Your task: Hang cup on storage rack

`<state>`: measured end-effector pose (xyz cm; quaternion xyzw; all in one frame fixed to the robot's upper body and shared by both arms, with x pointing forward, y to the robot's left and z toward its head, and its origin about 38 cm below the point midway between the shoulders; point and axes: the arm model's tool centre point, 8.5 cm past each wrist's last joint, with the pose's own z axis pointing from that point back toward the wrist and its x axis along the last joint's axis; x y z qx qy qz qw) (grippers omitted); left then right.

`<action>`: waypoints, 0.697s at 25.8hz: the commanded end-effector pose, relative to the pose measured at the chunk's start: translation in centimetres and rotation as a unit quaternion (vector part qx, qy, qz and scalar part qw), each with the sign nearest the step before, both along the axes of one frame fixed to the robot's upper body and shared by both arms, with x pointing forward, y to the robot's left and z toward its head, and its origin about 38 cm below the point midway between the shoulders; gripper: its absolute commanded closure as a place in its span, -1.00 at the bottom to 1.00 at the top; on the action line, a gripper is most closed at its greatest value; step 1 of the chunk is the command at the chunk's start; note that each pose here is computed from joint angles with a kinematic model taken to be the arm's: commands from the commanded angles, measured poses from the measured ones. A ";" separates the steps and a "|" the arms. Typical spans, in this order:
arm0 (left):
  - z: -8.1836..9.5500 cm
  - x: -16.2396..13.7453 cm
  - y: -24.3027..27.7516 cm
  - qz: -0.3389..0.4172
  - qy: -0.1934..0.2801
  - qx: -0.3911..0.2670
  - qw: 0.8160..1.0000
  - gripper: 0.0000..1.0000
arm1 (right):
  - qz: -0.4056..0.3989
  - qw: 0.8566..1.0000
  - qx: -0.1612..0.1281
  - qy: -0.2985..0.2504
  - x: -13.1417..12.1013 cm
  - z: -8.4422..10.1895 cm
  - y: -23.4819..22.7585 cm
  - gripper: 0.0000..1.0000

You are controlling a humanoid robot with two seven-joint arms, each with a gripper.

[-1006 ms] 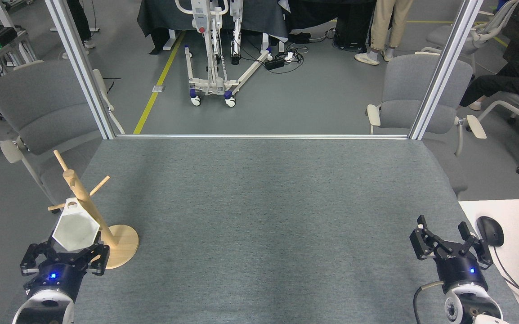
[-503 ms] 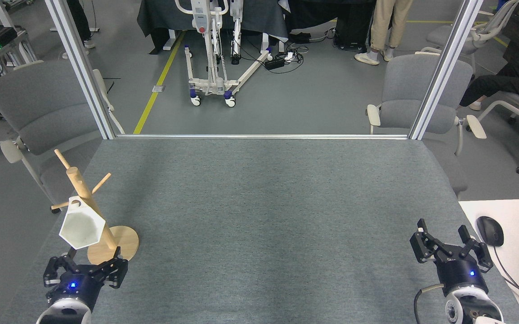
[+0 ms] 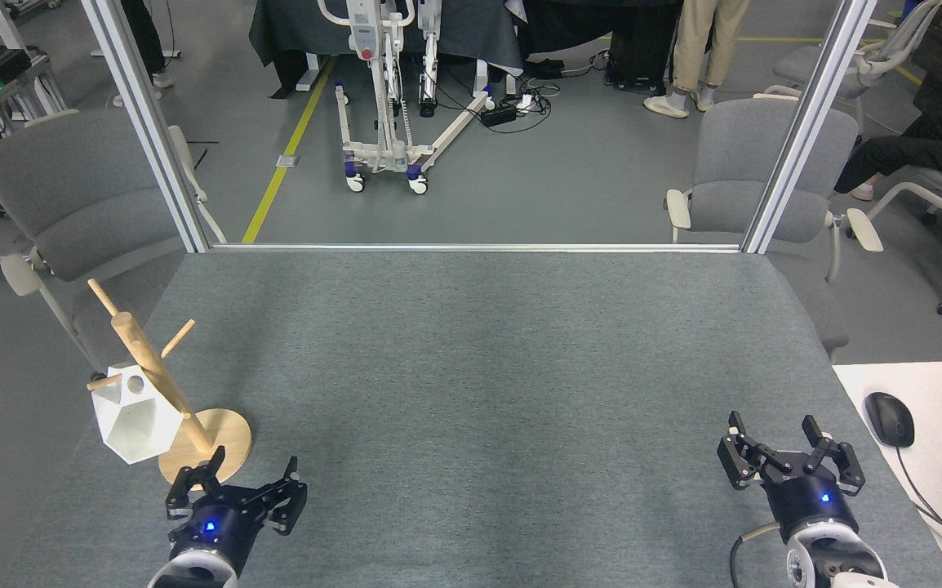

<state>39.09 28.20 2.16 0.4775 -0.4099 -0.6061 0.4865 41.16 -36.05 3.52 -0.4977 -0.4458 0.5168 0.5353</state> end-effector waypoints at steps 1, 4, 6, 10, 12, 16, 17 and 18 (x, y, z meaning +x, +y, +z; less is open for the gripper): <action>0.9 0.6 -5.5 -0.038 -0.028 -0.040 0.998 -0.97 | 0.021 1.000 -0.007 -0.008 1.3 0.8 1.6 -1.00; 2.6 1.9 -9.9 -0.071 -0.049 -0.062 0.994 -0.97 | 0.029 0.999 -0.007 -0.017 1.8 1.5 2.4 -1.00; 3.7 2.6 -11.7 -0.090 -0.061 -0.060 0.992 -0.97 | 0.040 0.999 -0.010 -0.031 2.1 2.4 3.1 -1.00; 6.1 3.8 -15.7 -0.103 -0.089 -0.056 0.989 -0.98 | 0.051 0.996 0.003 -0.077 2.6 5.1 5.5 -1.00; 7.2 4.3 -17.4 -0.104 -0.100 -0.063 0.988 -0.98 | 0.055 0.993 0.003 -0.102 2.5 6.6 6.2 -1.00; 8.5 4.2 -19.6 -0.104 -0.117 -0.076 0.985 -0.98 | 0.056 0.991 0.031 -0.113 1.8 6.7 8.2 -1.00; 9.1 4.1 -19.7 -0.100 -0.125 -0.078 0.984 -0.98 | 0.056 0.992 0.033 -0.112 1.7 6.6 8.2 -1.00; 9.5 4.2 -19.5 -0.094 -0.132 -0.079 0.984 -0.98 | 0.056 0.992 0.032 -0.111 1.6 6.4 8.1 -1.00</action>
